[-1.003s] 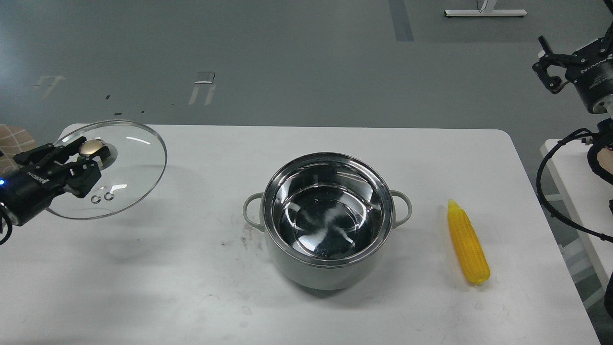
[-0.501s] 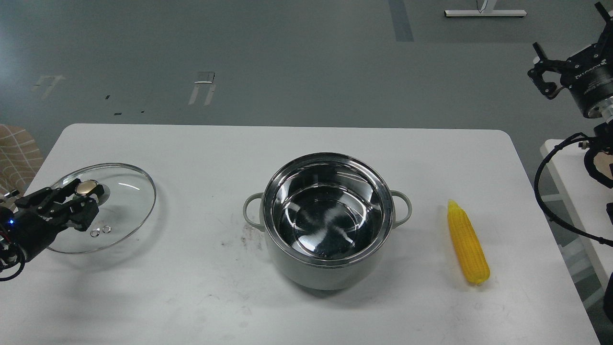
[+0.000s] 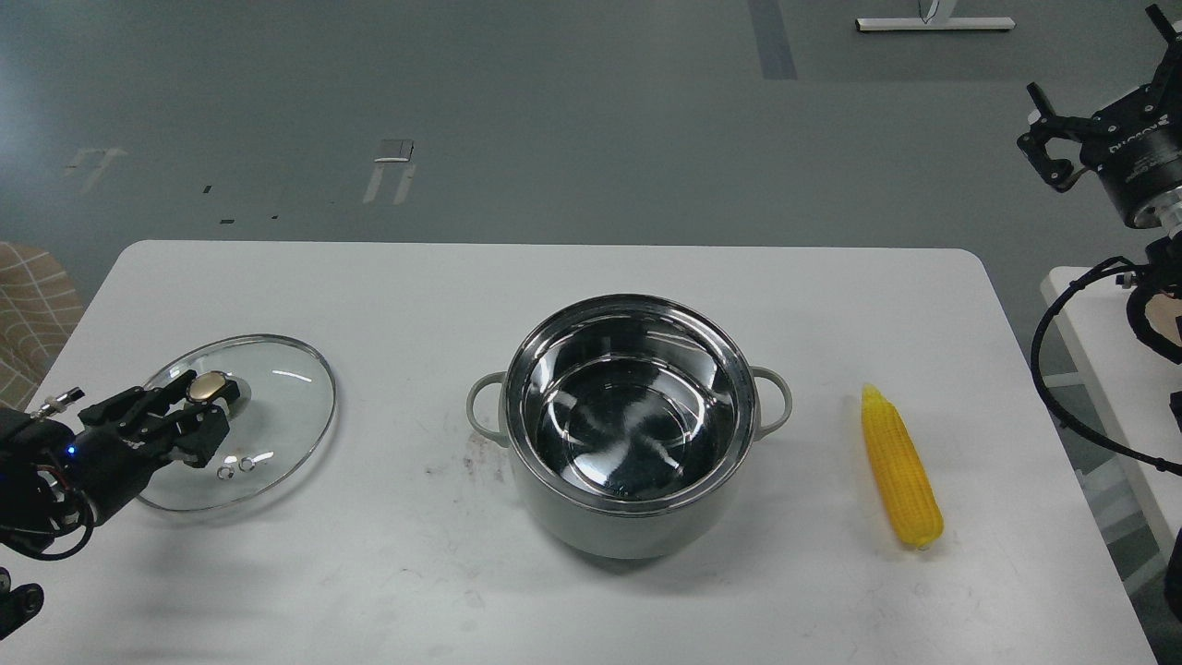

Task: Open pot and put corn in
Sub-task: 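Release the lid and raise the left gripper away, then lower the right gripper onto the yellow corn cob and grasp it, then lift the corn cob upright with the right gripper, then carry the corn cob over the open pot and lower it inside, then release the corn and raise the right gripper out of the pot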

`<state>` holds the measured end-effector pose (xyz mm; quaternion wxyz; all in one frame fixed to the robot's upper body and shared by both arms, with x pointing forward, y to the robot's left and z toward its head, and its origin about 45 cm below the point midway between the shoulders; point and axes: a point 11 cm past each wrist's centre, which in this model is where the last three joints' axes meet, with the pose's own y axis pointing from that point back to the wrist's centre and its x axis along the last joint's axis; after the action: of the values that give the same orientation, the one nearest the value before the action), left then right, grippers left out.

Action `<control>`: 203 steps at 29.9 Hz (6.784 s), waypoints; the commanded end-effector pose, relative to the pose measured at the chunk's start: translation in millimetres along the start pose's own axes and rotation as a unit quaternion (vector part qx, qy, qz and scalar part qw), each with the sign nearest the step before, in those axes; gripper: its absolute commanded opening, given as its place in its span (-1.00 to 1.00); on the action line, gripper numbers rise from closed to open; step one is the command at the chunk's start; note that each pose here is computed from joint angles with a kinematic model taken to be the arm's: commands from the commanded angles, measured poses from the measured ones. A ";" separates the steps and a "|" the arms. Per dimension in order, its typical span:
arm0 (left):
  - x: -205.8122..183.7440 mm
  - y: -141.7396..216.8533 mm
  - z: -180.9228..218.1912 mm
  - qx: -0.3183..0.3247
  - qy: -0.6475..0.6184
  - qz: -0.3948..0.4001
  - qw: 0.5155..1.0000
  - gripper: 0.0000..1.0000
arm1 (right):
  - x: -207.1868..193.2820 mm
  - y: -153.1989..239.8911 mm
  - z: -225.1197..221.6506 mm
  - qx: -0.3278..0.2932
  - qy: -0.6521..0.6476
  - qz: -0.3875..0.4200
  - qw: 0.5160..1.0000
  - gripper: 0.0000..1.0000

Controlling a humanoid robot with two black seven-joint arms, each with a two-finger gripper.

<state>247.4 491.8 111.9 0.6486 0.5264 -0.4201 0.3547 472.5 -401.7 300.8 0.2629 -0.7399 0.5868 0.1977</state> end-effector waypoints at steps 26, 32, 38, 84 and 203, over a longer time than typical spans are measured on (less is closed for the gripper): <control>221.0 -72.6 -12.5 -0.017 0.437 0.273 0.857 0.68 | -15.5 16.7 2.4 -0.069 0.133 -0.041 0.988 1.00; 298.3 -82.5 13.8 -0.151 0.578 0.282 0.751 0.81 | -20.0 29.1 -1.2 -0.181 0.294 -0.062 0.936 1.00; 308.4 -101.6 25.1 -0.210 0.651 0.281 0.673 0.85 | -42.0 56.5 5.0 -0.276 0.502 -0.125 0.810 1.00; 288.4 -128.8 84.6 -0.337 0.737 0.212 0.545 0.95 | -1.2 178.0 183.6 -0.487 0.719 -0.267 0.419 -0.78; 292.5 -137.4 91.5 -0.328 0.758 0.179 0.534 0.96 | -62.6 -38.6 20.1 -0.002 0.016 -0.059 0.998 1.00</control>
<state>469.4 386.8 336.1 0.7742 -0.2674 0.0526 0.5713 497.5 -328.7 336.6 0.2281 -0.7922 0.5487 0.1390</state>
